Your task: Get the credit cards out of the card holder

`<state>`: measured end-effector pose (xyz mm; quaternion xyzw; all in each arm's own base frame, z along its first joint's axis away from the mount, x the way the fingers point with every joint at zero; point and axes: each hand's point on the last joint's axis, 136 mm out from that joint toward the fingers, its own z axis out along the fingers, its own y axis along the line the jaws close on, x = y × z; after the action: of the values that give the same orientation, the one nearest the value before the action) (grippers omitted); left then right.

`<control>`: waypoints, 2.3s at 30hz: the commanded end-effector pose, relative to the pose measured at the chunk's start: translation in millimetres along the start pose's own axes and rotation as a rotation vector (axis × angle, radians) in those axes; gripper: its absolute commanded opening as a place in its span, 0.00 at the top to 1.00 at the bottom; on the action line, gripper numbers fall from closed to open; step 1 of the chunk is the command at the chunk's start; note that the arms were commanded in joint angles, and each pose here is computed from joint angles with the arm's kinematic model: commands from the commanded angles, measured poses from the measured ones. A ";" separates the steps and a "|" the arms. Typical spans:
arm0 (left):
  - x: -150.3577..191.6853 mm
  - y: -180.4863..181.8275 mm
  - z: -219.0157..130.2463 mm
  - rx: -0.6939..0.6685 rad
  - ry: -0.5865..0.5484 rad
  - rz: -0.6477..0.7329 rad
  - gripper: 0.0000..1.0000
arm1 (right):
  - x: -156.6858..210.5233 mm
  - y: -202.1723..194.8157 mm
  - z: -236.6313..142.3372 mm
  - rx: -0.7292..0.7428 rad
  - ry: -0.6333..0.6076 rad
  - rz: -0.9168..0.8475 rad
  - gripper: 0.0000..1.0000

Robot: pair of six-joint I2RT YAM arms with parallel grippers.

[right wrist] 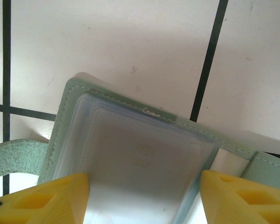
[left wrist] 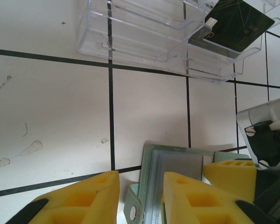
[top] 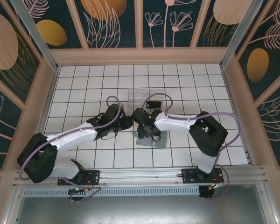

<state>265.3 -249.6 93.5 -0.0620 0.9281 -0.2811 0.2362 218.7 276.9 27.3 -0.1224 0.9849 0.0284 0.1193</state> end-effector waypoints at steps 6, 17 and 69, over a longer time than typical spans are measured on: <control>-2.9 -3.4 -0.5 -0.035 0.042 0.062 0.67 | 11.0 -29.5 -9.7 0.115 -0.004 0.034 0.36; -4.2 -18.9 1.9 0.008 0.071 0.071 0.67 | 26.2 -53.9 -18.8 0.144 0.002 0.083 0.37; 22.1 8.3 11.1 -0.007 0.092 -0.078 0.93 | 8.8 2.1 -0.8 0.052 0.021 0.051 0.37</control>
<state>249.0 -255.7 70.7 -0.0797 0.9386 -0.2854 0.1768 210.7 287.3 30.1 -0.0906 0.9892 0.0331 0.1106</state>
